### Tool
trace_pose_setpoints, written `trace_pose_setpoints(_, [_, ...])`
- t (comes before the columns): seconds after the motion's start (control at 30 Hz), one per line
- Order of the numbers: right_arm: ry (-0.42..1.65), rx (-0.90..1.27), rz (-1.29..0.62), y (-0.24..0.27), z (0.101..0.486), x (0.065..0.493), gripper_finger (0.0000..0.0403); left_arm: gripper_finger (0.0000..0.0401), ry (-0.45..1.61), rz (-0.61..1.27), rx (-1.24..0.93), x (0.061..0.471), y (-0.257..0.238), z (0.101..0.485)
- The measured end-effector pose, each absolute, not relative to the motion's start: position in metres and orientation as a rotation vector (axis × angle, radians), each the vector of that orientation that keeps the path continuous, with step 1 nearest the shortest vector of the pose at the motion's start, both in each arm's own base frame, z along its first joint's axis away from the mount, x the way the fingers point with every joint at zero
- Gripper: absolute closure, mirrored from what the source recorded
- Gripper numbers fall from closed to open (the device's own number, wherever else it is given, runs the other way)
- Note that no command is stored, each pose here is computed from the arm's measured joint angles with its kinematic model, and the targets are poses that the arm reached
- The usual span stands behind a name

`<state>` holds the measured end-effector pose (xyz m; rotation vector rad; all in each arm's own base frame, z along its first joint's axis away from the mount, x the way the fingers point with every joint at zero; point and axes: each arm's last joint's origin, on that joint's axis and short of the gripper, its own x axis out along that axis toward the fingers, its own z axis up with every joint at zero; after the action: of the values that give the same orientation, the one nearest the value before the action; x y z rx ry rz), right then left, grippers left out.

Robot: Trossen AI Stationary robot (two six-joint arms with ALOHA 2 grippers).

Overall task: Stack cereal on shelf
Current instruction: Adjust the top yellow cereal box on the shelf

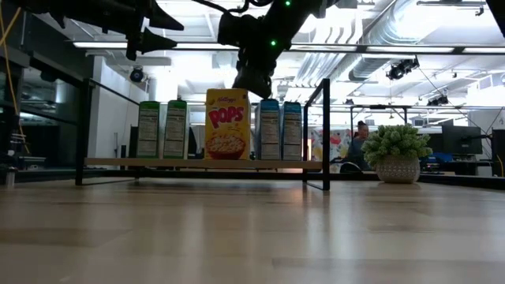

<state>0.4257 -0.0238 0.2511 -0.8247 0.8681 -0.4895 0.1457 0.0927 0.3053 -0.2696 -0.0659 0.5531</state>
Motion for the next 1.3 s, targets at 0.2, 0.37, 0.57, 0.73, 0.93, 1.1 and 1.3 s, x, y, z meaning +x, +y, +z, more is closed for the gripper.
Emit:
trace_pose_setpoints(0.2, [0.869, -0.824, -0.483, -0.024, 0.251, 0.426, 0.0331, 0.0165, -0.061, 0.554, -0.253, 0.146, 0.093, 0.305])
trace_pose_setpoints(0.37, [0.863, -0.805, -0.491, -0.024, 0.251, 0.426, 0.0287, 0.0165, -0.056, 0.554, -0.237, 0.146, 0.093, 0.305])
trace_pose_setpoints(0.57, [0.861, -0.805, -0.495, -0.023, 0.251, 0.426, 0.0262, 0.0165, -0.056, 0.554, -0.235, 0.146, 0.093, 0.305])
trace_pose_setpoints(0.73, [0.859, -0.806, -0.485, -0.022, 0.255, 0.426, 0.0261, 0.0165, -0.057, 0.554, -0.238, 0.146, 0.093, 0.305])
trace_pose_setpoints(0.93, [0.847, -0.753, -0.462, -0.022, 0.269, 0.428, 0.0261, 0.0165, -0.057, 0.554, -0.238, 0.146, 0.093, 0.305])
trace_pose_setpoints(1.1, [0.880, -0.735, -0.435, -0.027, 0.270, 0.427, 0.0261, 0.0165, -0.056, 0.555, -0.237, 0.146, 0.093, 0.305])
trace_pose_setpoints(1.3, [0.879, -0.737, -0.433, -0.030, 0.272, 0.426, 0.0261, 0.0165, -0.057, 0.562, -0.236, 0.146, 0.093, 0.305])
